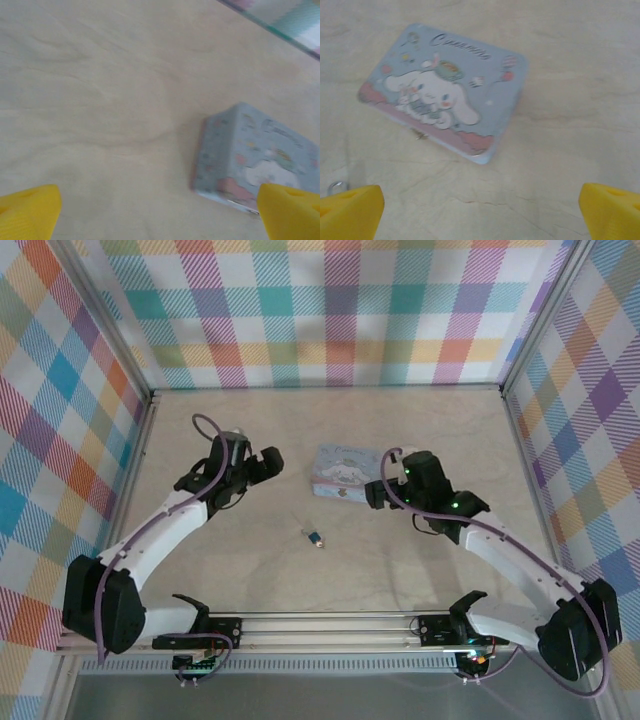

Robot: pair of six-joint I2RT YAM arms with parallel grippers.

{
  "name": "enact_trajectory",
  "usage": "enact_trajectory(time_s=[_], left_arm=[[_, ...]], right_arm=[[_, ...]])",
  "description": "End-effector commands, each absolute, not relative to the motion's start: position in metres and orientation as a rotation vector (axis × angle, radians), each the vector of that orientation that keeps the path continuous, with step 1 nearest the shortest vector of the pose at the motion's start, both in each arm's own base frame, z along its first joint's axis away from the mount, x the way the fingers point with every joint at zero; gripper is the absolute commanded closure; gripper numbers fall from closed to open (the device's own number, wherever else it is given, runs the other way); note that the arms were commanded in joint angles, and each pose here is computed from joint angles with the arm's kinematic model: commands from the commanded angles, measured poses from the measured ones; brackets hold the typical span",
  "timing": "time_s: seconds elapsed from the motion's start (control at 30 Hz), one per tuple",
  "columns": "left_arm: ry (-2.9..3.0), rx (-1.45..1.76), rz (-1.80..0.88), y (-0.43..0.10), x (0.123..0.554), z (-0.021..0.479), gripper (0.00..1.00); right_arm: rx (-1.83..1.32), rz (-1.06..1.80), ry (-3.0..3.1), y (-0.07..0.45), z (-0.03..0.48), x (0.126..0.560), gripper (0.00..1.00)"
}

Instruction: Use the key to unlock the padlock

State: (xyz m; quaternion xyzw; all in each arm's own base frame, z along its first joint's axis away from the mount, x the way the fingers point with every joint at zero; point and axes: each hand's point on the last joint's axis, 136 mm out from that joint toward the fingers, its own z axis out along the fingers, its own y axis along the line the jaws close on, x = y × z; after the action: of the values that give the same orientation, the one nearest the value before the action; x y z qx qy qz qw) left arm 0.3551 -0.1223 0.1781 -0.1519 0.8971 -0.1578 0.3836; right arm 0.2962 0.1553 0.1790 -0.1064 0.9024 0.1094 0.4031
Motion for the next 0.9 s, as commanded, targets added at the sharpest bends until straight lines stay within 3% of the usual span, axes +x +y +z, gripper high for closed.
enact_trajectory(time_s=[0.0,0.13,0.33,0.53,0.87], left_arm=[[2.216,-0.422,-0.063,-0.068,0.348,0.172,0.0],[2.108,-0.4,0.155,-0.036,0.348,0.17,0.0],[2.027,-0.352,0.327,-0.002,0.361,0.159,0.0],[1.983,-0.369,0.342,0.018,0.381,0.13,0.0],[1.916,-0.355,0.238,0.03,0.39,0.101,0.0]], right_arm=[[-0.044,0.176,2.237,0.113,0.181,0.31,0.0],[0.171,-0.134,2.178,0.048,0.168,0.325,0.0],[0.181,-0.455,2.043,-0.002,0.137,0.336,0.01],[0.168,-0.449,1.967,-0.007,0.117,0.352,0.0],[0.102,-0.108,1.861,0.003,0.113,0.388,0.0]])
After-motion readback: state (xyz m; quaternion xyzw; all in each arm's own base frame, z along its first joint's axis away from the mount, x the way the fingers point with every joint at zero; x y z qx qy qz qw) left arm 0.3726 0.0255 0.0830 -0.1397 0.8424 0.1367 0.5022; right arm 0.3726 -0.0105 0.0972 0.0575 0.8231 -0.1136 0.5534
